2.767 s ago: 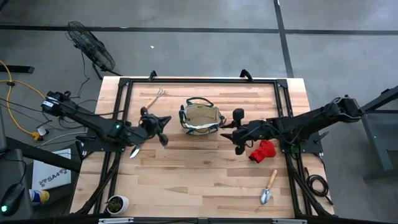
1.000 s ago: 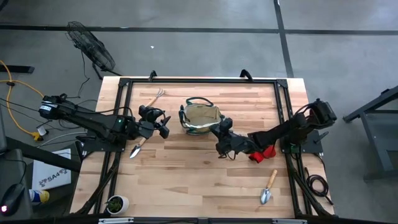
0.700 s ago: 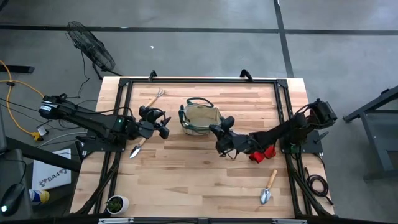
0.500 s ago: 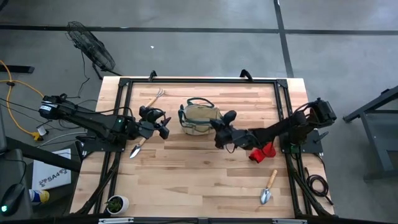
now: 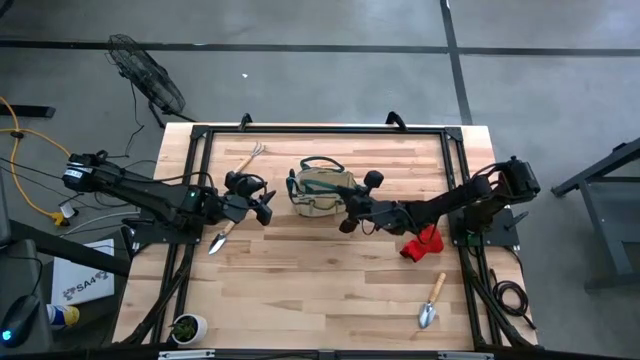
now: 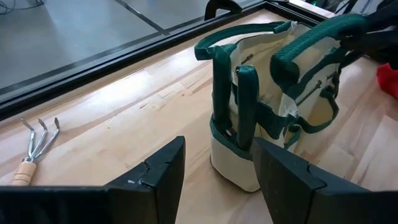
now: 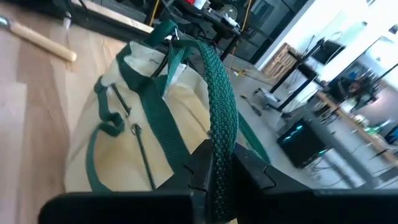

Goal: Pick & Place Garden tools in Gardening bag
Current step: Adjust the gardening bag on the table, then put the hand rake into the gardening bag

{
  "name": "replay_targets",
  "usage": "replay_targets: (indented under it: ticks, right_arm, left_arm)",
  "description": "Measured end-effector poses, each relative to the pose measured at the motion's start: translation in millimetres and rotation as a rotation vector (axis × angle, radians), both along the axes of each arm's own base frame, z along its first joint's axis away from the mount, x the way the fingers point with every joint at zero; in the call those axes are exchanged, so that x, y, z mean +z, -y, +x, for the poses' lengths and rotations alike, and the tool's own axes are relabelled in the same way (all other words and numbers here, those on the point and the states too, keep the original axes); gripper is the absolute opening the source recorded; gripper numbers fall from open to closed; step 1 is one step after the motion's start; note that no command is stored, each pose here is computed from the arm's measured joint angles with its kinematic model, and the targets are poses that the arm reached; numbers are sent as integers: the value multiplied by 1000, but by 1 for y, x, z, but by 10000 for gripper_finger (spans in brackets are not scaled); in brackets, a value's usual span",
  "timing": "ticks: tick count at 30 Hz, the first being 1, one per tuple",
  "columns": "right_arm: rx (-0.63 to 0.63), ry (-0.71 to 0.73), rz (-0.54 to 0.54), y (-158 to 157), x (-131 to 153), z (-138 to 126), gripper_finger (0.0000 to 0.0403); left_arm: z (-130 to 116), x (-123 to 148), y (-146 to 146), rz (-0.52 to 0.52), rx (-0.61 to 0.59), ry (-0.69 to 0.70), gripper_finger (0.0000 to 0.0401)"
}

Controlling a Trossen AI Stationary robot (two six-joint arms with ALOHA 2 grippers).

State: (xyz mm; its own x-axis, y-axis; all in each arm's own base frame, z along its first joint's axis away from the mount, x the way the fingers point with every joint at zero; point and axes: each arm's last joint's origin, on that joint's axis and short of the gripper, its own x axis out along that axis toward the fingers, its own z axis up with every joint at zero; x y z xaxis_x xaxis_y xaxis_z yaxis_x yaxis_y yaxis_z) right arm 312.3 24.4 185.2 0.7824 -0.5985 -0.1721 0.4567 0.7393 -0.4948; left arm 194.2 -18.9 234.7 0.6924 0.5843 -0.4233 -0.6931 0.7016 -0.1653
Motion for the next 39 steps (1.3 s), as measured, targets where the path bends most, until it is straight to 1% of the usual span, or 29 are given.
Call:
replay_targets:
  ticks: [4,10,15,18,20,23,27,30,34,39]
  right_arm:
    - [-6,48,66,0,0,0,29]
    - [17,117,177,-1,0,1,29]
    - [-4,150,221,5,0,1,29]
    - [23,158,266,9,2,1,31]
    - [34,169,309,14,6,-1,40]
    - [38,190,351,18,13,-4,66]
    - [25,242,377,23,27,-10,105]
    - [19,262,382,25,36,-16,126]
    - [2,273,397,30,43,-21,141]
    - [-25,251,391,36,44,-25,141]
  left_arm:
    - [0,0,0,-8,-7,1,184]
    - [0,0,1,-25,-21,1,184]
    - [1,-1,1,-33,-30,0,184]
    - [1,-1,1,-37,-34,0,184]
    - [1,-1,1,-37,-34,0,184]
    - [1,-1,1,-37,-35,0,184]
    - [1,-1,1,-37,-36,-1,184]
    - [1,-1,1,-38,-36,-1,184]
    - [1,-1,1,-39,-37,-1,184]
    - [1,-1,1,-43,-40,-1,184]
